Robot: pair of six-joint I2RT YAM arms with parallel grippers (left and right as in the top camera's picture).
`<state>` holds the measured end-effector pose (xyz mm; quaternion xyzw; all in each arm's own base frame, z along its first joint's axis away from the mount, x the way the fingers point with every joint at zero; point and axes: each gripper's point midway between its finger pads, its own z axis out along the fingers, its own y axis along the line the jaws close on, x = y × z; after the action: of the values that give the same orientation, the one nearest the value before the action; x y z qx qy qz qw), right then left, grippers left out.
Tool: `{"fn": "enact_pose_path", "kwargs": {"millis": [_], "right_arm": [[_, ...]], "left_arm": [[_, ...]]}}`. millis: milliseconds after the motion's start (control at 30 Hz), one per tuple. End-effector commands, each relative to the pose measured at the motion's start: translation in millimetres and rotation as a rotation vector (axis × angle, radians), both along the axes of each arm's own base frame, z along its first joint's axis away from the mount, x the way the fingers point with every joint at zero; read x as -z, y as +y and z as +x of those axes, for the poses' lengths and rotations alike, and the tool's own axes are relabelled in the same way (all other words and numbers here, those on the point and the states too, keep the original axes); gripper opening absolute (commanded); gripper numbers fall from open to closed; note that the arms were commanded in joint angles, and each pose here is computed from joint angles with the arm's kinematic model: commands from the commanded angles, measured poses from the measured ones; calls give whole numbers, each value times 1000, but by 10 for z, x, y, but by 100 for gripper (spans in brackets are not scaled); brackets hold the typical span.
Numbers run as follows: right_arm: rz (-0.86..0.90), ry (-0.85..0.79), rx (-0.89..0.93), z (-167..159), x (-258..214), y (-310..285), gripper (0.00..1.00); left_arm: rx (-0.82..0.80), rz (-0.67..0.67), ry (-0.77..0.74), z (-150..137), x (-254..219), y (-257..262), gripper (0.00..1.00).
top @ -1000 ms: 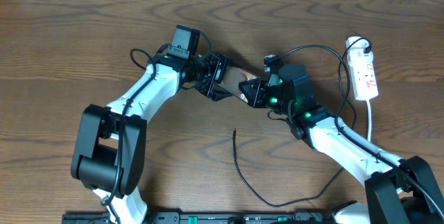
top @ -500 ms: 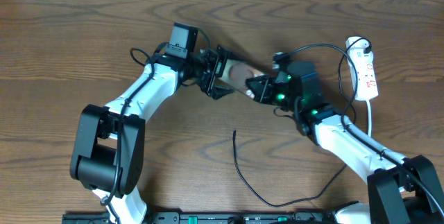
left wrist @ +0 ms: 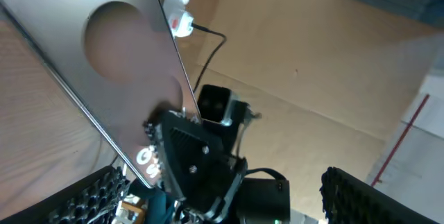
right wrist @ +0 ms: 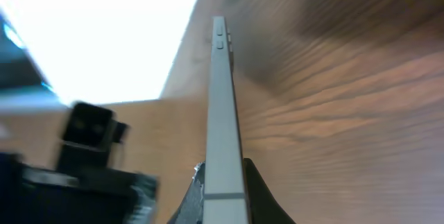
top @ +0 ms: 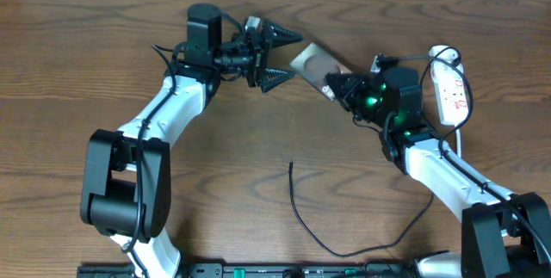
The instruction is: Plug charger to phone and switch on socket
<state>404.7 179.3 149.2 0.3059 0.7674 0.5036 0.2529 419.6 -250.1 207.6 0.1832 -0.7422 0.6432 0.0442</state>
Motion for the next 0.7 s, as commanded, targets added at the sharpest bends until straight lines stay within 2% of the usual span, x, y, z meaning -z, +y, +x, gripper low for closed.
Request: {"fn": "enact_pose_path", "kwargs": {"millis": [0, 233, 667], "right_arm": [[257, 112, 80, 61, -249, 38, 1], [403, 110, 98, 106, -497, 103, 1], [476, 54, 51, -40, -747, 567, 2]], "left_arm": [[11, -34, -75, 24, -224, 117, 92], [-108, -7, -117, 266, -229, 322, 92], [-296, 73, -148, 573, -135, 466, 92]]}}
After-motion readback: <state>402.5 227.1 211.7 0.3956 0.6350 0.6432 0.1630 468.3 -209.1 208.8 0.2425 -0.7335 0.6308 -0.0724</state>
